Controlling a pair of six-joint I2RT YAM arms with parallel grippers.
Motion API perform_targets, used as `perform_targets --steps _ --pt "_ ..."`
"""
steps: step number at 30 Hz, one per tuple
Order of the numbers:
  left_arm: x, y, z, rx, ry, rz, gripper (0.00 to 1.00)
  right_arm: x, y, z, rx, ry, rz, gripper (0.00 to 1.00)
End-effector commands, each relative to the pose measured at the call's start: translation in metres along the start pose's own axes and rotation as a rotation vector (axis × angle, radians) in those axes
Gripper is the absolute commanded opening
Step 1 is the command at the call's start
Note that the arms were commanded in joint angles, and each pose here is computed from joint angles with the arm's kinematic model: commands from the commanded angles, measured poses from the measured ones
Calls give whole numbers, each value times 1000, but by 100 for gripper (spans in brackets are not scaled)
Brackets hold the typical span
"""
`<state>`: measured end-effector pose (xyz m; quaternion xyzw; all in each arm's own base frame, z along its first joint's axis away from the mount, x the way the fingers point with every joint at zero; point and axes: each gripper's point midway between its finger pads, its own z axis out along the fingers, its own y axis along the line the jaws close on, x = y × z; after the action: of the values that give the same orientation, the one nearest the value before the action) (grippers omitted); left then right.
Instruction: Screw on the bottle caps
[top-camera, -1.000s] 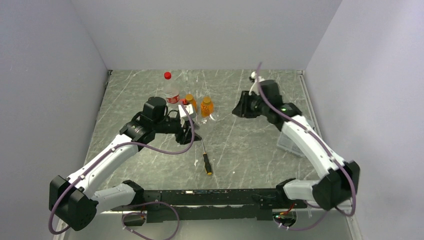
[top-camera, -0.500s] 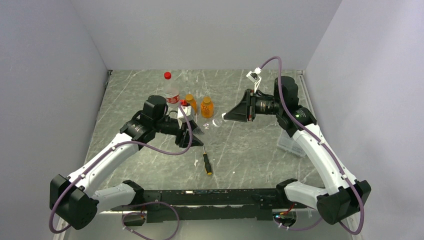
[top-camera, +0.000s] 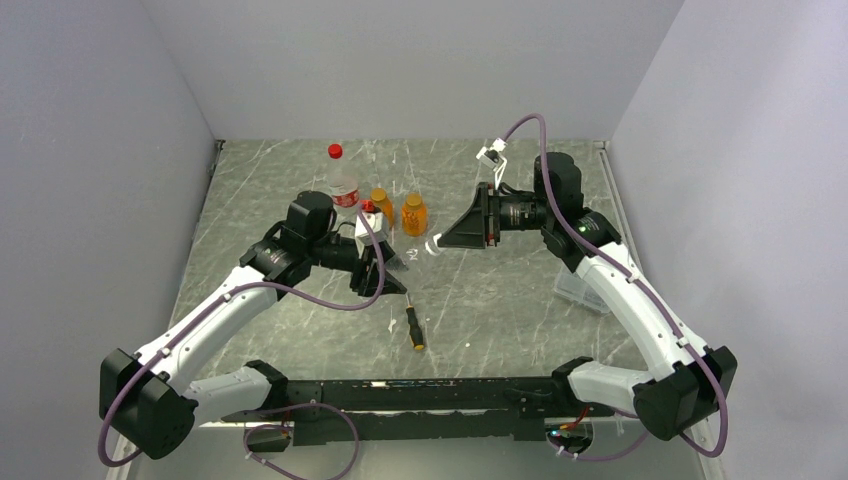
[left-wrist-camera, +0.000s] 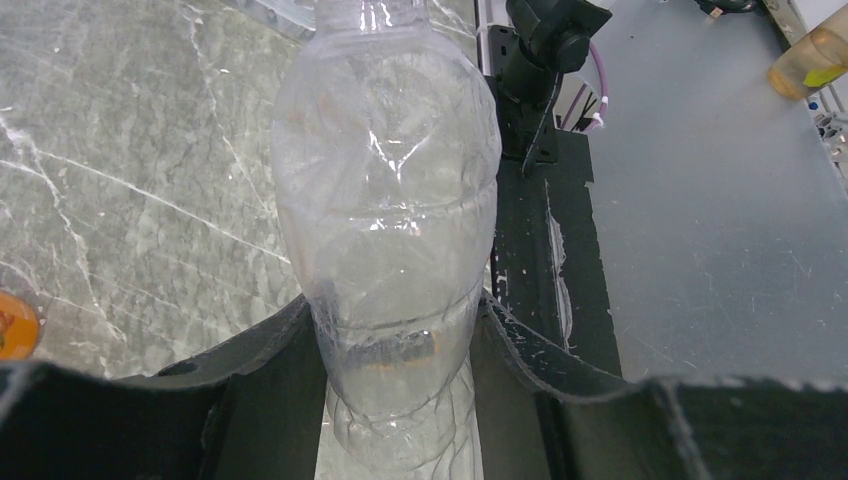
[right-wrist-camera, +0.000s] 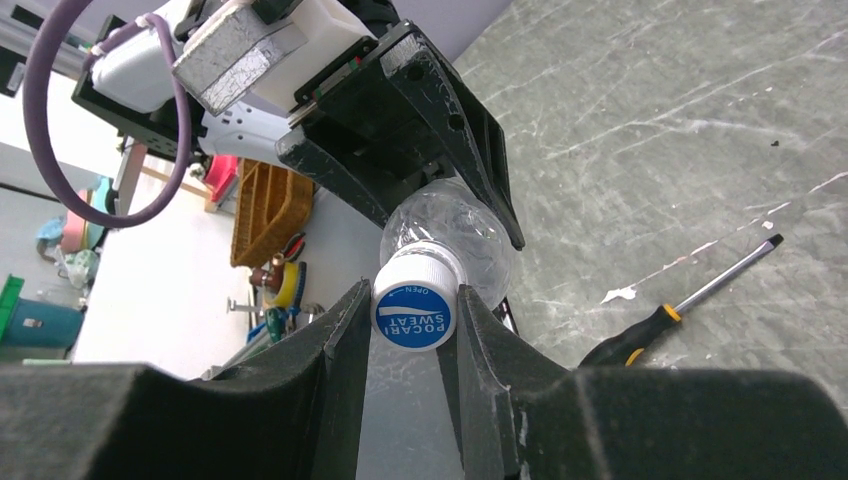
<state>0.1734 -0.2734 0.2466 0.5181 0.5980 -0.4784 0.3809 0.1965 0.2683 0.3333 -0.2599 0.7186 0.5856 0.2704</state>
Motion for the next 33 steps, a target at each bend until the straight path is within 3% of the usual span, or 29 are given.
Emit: perform_targets --steps 1,8,23,33 --pt "-26 -5 -3 32 -49 81 13 3 13 3 -31 41 -78 16" --pt "-27 -7 -6 35 -24 81 1 14 14 5 -2 101 -108 15" --pt "-28 -7 -14 -41 3 139 0 39 24 20 37 256 -113 12" --pt "-62 27 -31 -373 -95 301 0 30 -3 36 217 251 160 9"
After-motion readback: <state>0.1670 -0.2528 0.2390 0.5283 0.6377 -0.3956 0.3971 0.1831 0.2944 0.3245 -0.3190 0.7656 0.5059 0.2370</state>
